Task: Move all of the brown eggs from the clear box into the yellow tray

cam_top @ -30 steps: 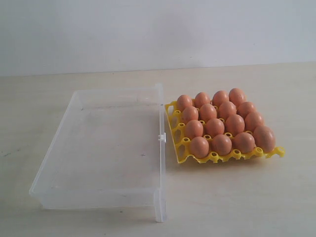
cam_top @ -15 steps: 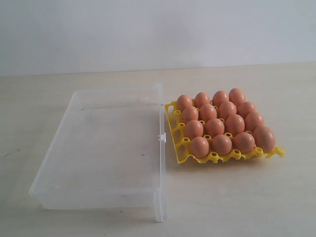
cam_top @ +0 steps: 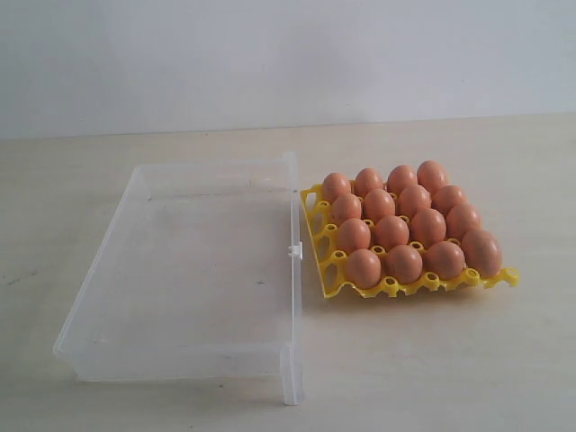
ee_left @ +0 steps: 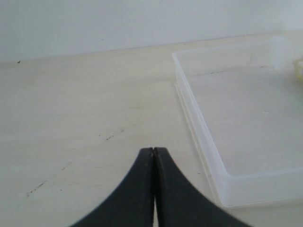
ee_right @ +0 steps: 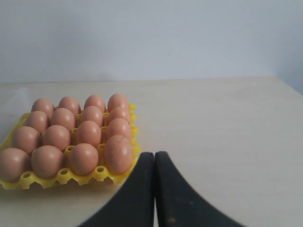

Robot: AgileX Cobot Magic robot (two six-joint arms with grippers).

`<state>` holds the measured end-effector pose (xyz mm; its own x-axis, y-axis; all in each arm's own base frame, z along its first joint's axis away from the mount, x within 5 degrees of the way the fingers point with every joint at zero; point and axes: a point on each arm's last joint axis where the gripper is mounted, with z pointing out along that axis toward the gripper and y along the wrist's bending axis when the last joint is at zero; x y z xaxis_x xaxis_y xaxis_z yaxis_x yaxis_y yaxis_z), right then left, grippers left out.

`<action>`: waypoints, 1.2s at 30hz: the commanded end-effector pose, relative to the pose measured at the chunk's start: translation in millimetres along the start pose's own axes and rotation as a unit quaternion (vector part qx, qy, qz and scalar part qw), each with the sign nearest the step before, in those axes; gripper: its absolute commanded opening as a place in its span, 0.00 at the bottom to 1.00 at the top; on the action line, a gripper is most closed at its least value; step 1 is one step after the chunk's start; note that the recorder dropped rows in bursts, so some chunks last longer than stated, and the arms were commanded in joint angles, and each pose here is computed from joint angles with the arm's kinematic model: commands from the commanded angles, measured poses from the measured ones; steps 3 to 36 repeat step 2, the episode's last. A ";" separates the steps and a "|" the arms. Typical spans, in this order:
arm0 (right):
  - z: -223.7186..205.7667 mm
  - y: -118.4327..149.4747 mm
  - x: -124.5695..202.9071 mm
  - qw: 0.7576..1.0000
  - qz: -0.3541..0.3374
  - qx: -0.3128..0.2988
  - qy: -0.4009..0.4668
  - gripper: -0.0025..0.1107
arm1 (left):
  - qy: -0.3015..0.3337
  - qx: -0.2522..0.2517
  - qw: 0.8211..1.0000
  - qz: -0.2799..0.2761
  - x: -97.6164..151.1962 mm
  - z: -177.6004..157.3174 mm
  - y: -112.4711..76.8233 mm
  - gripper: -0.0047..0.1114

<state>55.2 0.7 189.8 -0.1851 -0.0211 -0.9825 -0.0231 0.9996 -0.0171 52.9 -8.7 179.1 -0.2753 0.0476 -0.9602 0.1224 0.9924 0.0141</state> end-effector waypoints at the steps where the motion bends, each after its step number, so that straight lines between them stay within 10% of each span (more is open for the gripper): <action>1: 0.0 -0.5 0.5 1.000 -0.002 0.004 -0.005 0.02 | -0.010 -0.002 1.000 0.000 -2.3 -0.8 0.2 0.04; 36: 0.0 -0.5 0.5 1.000 -0.002 0.004 -0.005 0.02 | -0.010 -0.002 1.000 0.000 -2.3 -0.8 0.2 0.04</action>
